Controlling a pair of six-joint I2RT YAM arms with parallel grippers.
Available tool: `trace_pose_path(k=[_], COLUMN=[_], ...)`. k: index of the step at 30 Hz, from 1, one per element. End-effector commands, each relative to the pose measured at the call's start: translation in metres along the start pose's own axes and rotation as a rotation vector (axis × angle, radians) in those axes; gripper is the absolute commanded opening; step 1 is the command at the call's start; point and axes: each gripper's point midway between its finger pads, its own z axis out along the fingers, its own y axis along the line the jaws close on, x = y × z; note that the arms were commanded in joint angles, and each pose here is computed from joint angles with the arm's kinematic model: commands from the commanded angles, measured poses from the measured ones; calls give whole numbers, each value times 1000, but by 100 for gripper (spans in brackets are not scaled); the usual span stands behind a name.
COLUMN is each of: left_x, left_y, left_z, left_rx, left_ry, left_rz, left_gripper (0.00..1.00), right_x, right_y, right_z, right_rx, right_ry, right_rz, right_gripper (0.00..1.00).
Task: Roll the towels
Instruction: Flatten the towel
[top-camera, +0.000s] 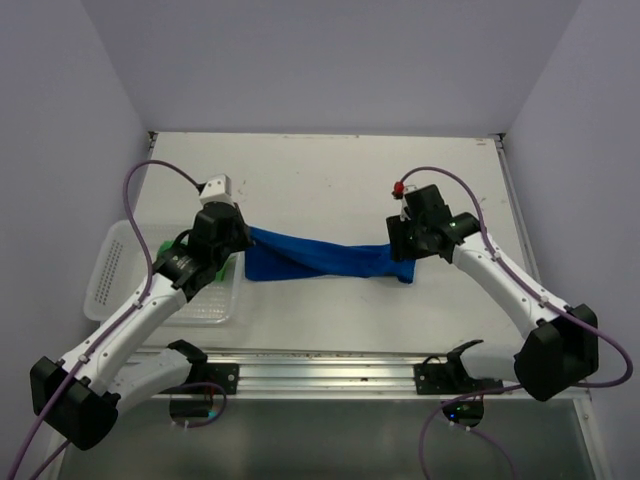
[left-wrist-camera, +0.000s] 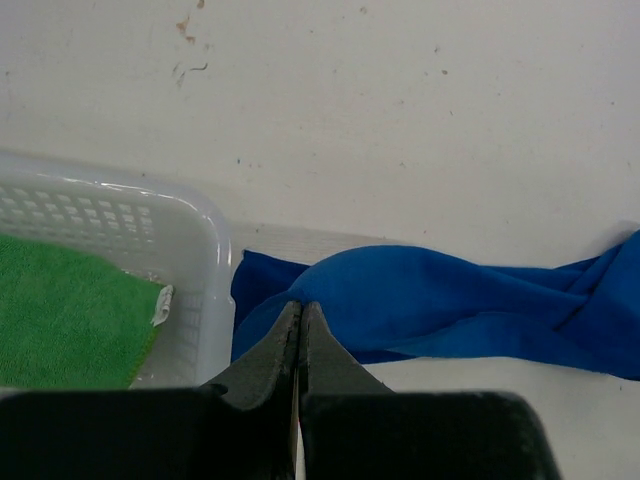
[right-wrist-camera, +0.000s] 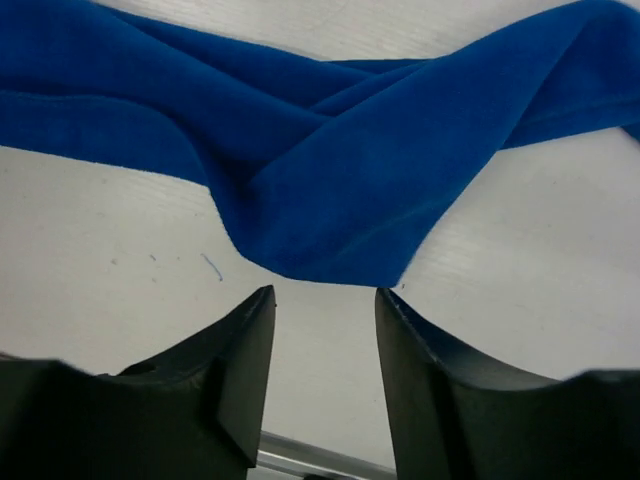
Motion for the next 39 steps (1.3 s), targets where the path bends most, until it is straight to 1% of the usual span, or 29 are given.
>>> trace_pose_path(k=[1, 4, 6, 7, 8, 9, 10, 12, 15, 17, 21, 22, 25, 28, 33, 39], left_x=[-20, -21, -21, -20, -20, -19, -17, -22, -26, -27, -25, -24, -24, -23, -20, -18], left_y=[-5, 0, 3, 4, 6, 8, 12, 20, 28, 26, 24, 24, 19, 16, 16, 14], left_z=[-3, -3, -3, -2, -2, -3, -3, -5, -11, -12, -11, -11, -10, -10, -10, -8], left_rx=[18, -11, -27, -31, -41, -50, -69, -117, -149, -139, -128, -125, -100, -84, -81, -71], left_ry=[-76, -75, -75, -71, -73, -74, -67, -84, -100, -105, -96, -95, -89, -85, -76, -68], left_rz=[-31, -16, -10, -7, -4, -3, 2, 4, 6, 10, 5, 4, 1, 1, 3, 6], left_gripper=[0, 0, 0, 0, 0, 0, 0, 0, 0, 0, 0, 0, 0, 0, 0, 0], right_x=[-25, -26, -24, -20, -17, -14, -4, 4, 19, 29, 41, 49, 51, 58, 62, 58], right_y=[25, 16, 5, -5, -8, -18, -26, -41, -60, -60, -50, -46, -40, -35, -38, -41], right_z=[-23, -28, -27, -23, -21, -21, -15, -11, -6, 4, 25, 31, 44, 58, 75, 81], right_rx=[-141, -89, -22, 26, 43, 73, 104, 140, 175, 141, 63, 51, 12, -10, 7, 16], right_ry=[-140, -153, -165, -168, -171, -185, -179, -180, -162, -122, -57, -32, -24, 10, 38, 44], right_rz=[51, 114, 199, 234, 300, 351, 394, 505, 597, 625, 671, 678, 707, 718, 712, 692], right_gripper=[50, 52, 50, 49, 47, 43, 41, 40, 35, 33, 33, 34, 38, 40, 40, 38])
